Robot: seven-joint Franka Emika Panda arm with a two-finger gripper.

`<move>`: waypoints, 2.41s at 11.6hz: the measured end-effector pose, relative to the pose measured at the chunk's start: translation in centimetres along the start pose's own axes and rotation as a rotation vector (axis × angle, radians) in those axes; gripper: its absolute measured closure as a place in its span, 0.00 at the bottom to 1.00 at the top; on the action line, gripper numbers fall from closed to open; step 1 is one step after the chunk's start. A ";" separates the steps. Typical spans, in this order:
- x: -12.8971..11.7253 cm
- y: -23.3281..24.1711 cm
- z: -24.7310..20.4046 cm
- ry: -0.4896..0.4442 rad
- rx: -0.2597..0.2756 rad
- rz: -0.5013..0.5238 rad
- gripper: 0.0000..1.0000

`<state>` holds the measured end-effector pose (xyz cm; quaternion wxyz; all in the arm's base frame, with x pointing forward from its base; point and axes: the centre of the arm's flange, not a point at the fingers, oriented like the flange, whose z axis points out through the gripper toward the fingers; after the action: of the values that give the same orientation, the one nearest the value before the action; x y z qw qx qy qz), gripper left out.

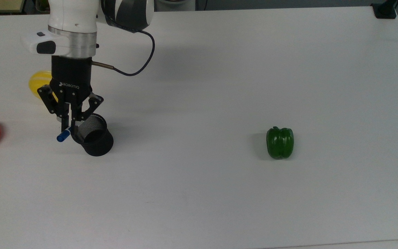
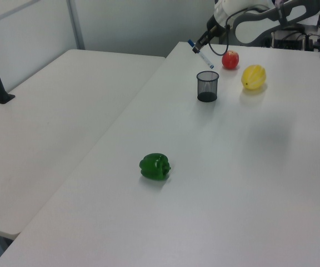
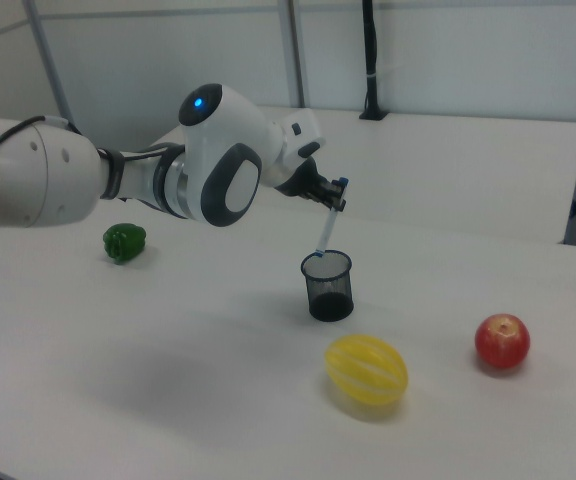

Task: Place marker
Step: 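Lower the marker tip-first into the pen cup, then open the gripper to release the marker and raise it away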

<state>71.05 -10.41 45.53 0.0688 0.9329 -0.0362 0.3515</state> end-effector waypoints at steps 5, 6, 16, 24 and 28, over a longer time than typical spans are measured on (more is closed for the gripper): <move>-2.2 -0.6 3.4 -0.007 0.003 -0.008 0.83; -2.5 -0.7 3.6 -0.014 0.004 -0.009 0.83; -3.2 -1.1 4.0 -0.029 0.009 -0.012 0.00; 0.6 -8.8 -1.9 -0.113 0.085 -0.094 0.00; 1.5 -14.8 -10.8 -0.291 0.141 -0.182 0.00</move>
<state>66.84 5.80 52.98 0.0290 0.9758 0.0635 0.2070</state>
